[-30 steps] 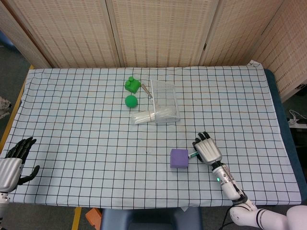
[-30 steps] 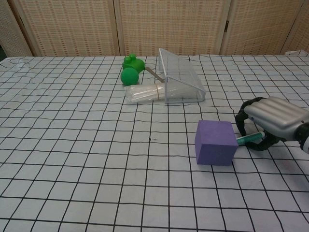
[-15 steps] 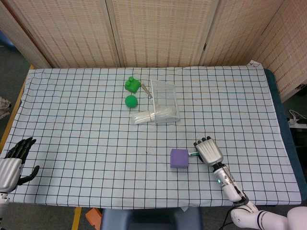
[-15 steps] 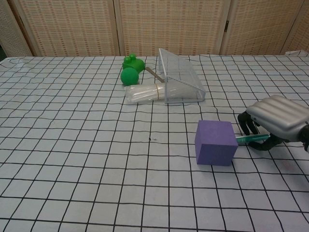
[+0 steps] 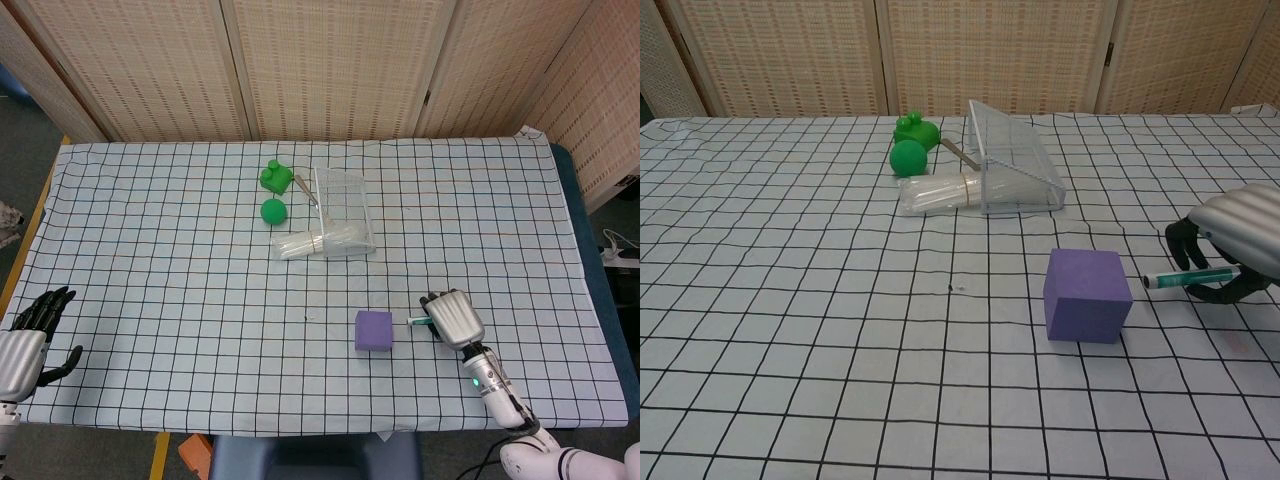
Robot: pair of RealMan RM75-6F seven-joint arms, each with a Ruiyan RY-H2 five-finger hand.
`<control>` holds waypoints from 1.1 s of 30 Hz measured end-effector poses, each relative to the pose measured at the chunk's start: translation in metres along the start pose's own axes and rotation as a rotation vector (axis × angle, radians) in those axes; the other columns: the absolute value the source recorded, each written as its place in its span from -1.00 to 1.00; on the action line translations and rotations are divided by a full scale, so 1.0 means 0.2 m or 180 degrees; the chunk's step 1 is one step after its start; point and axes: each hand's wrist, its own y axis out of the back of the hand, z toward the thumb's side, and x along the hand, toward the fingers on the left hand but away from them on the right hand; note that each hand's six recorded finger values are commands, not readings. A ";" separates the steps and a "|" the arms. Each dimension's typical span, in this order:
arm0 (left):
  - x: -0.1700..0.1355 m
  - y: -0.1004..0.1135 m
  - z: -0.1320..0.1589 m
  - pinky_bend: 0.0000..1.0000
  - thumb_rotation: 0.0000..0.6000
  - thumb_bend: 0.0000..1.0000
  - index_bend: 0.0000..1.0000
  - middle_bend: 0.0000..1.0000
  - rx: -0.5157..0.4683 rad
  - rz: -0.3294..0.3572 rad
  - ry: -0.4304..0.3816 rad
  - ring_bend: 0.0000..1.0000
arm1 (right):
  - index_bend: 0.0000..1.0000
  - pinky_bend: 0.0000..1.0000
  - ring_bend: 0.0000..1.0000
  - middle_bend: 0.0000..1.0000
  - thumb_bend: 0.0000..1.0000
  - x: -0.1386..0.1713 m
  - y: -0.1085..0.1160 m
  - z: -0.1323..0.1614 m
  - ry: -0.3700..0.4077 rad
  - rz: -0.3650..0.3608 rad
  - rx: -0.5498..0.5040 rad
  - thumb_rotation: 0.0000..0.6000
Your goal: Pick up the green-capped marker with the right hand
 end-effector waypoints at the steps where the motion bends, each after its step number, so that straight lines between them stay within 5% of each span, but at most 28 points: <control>1: 0.00 0.00 0.00 -0.68 1.00 -0.20 -1.00 -1.00 0.0002 -0.0002 -0.0001 -1.00 | 1.00 0.33 0.28 0.58 -0.35 0.01 0.00 -0.01 -0.0002 0.0025 -0.0014 1.00; 8: 0.00 -0.01 0.01 -0.68 1.00 -0.21 -1.00 -1.00 0.0010 -0.0019 -0.0008 -1.00 | 1.00 0.34 0.29 0.58 -0.33 0.09 -0.03 -0.03 -0.0030 0.0159 -0.0116 1.00; 14: -0.01 0.00 0.00 -0.68 1.00 -0.20 -1.00 -1.00 -0.0014 -0.0028 -0.0012 -1.00 | 1.00 0.35 0.30 0.58 -0.32 0.09 -0.06 0.03 -0.0078 0.0354 -0.0552 1.00; 33: -0.01 0.04 -0.03 -0.68 1.00 -0.20 -1.00 -1.00 -0.0108 0.0020 0.0024 -1.00 | 1.00 0.35 0.30 0.58 -0.32 -0.10 0.05 0.38 0.0182 0.0275 -0.0637 1.00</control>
